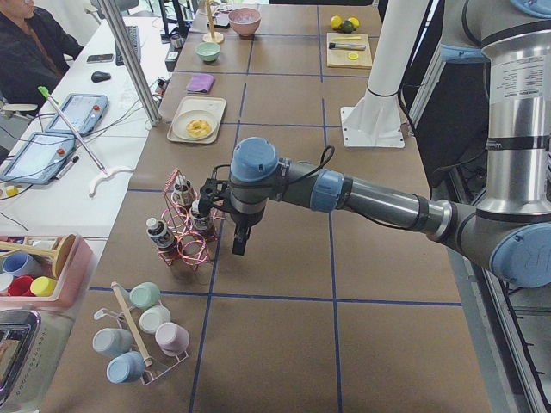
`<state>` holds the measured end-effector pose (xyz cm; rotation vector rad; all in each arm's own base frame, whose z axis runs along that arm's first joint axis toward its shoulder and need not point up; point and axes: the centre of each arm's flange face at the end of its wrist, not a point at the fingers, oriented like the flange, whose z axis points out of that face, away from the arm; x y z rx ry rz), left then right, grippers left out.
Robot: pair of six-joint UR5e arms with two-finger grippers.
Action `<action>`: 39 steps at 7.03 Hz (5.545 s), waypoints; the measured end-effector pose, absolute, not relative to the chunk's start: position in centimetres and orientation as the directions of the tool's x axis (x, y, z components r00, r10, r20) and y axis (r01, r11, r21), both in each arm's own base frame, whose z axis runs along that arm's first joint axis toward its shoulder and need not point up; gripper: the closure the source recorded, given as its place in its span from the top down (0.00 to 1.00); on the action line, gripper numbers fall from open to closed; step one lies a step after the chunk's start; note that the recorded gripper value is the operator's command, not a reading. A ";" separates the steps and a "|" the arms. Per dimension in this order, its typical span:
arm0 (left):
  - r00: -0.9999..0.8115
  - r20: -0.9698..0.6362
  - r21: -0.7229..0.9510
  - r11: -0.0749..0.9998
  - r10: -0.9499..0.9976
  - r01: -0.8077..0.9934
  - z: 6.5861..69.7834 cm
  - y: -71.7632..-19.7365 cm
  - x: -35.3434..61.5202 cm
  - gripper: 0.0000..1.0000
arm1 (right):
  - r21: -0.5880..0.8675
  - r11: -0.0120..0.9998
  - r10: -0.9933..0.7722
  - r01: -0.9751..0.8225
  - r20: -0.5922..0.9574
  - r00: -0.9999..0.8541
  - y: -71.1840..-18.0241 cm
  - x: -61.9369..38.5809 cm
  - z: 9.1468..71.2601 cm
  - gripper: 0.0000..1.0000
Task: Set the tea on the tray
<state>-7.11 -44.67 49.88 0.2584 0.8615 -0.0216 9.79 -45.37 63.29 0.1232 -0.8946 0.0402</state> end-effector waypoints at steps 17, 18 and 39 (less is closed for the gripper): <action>0.695 -0.718 0.599 0.546 0.042 0.586 52.4 -49.6 14.7 0.91 | 0.097 0.992 -0.022 -0.086 0.777 0.629 -45.1 9.7 64.8 1.00; 0.698 -0.715 0.603 0.540 0.041 0.587 52.4 -50.2 15.5 0.86 | 0.097 0.992 -0.021 -0.086 0.777 0.629 -45.1 9.7 64.9 1.00; 0.635 -0.769 0.552 0.571 0.067 0.608 49.4 -51.9 7.3 0.00 | 0.118 0.989 -0.036 -0.089 0.778 0.627 -45.5 9.8 63.6 1.00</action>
